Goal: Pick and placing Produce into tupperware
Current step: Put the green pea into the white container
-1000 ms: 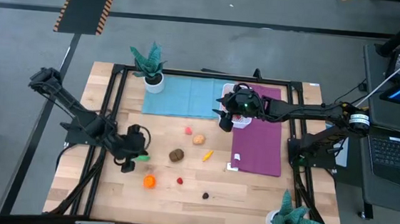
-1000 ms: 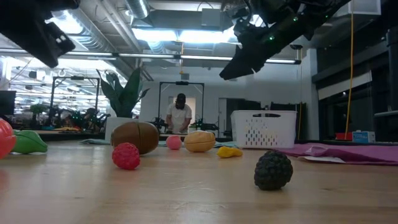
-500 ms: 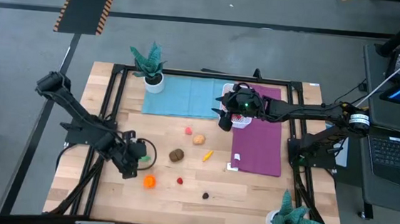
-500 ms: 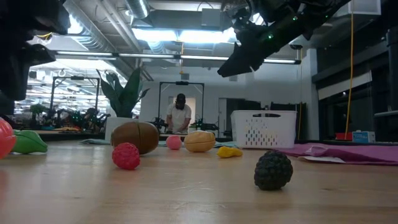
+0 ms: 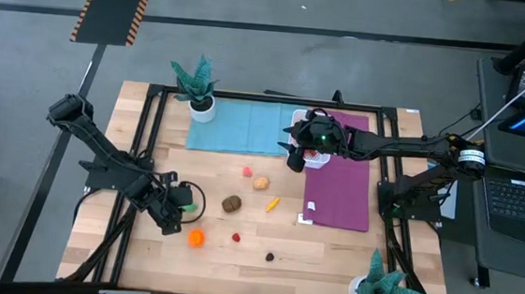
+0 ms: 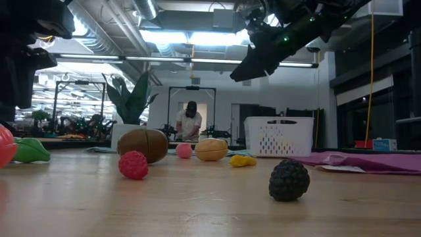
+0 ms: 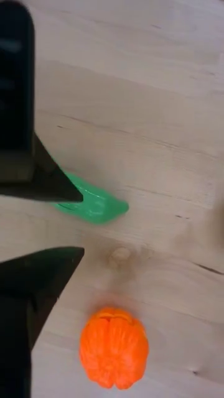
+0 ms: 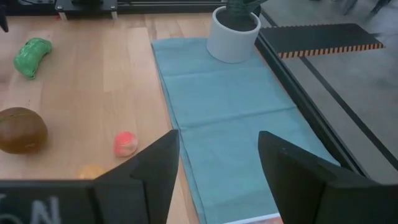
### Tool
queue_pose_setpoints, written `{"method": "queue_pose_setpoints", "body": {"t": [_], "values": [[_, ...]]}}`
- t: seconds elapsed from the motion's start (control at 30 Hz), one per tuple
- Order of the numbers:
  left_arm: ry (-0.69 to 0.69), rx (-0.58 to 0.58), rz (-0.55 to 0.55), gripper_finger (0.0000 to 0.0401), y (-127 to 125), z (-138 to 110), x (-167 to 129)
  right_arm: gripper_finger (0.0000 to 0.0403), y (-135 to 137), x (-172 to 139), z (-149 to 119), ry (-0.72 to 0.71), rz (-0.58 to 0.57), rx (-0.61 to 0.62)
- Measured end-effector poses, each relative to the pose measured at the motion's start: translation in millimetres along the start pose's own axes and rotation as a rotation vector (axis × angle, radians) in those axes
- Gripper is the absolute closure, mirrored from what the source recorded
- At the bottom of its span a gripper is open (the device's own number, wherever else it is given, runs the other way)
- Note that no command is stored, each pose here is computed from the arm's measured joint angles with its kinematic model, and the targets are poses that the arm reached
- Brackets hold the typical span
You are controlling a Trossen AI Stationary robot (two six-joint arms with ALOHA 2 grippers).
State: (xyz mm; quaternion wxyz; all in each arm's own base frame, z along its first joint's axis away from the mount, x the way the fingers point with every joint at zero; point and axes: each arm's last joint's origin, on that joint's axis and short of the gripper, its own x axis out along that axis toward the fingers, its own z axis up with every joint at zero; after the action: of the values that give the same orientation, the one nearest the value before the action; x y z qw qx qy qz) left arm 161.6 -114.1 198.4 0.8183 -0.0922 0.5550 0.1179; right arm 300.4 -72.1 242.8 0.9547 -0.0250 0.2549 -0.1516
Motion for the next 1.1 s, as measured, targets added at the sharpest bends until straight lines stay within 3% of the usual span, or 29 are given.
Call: {"method": "queue_pose_setpoints", "body": {"t": [0.2, 0.33, 0.93, 1.1], "values": [[0.016, 0.008, 0.022, 0.0194, 2, -2, 0, 0.0182, 0, 0, 0, 0.001, 0.000, 0.000], [0.035, -0.004, 0.016, 0.0165, 2, -3, 0, 0.0182, 0, 0, 0, 0.002, 0.000, -0.001], [0.031, -0.028, 0.009, 0.0165, 2, -2, 0, 0.0182, 0, 0, -1, 0.002, 0.000, 0.002], [0.029, -0.009, 0.072, 0.0165, -1, -2, 10, 0.0182, 1, 2, -11, -0.019, -0.002, 0.005]]}}
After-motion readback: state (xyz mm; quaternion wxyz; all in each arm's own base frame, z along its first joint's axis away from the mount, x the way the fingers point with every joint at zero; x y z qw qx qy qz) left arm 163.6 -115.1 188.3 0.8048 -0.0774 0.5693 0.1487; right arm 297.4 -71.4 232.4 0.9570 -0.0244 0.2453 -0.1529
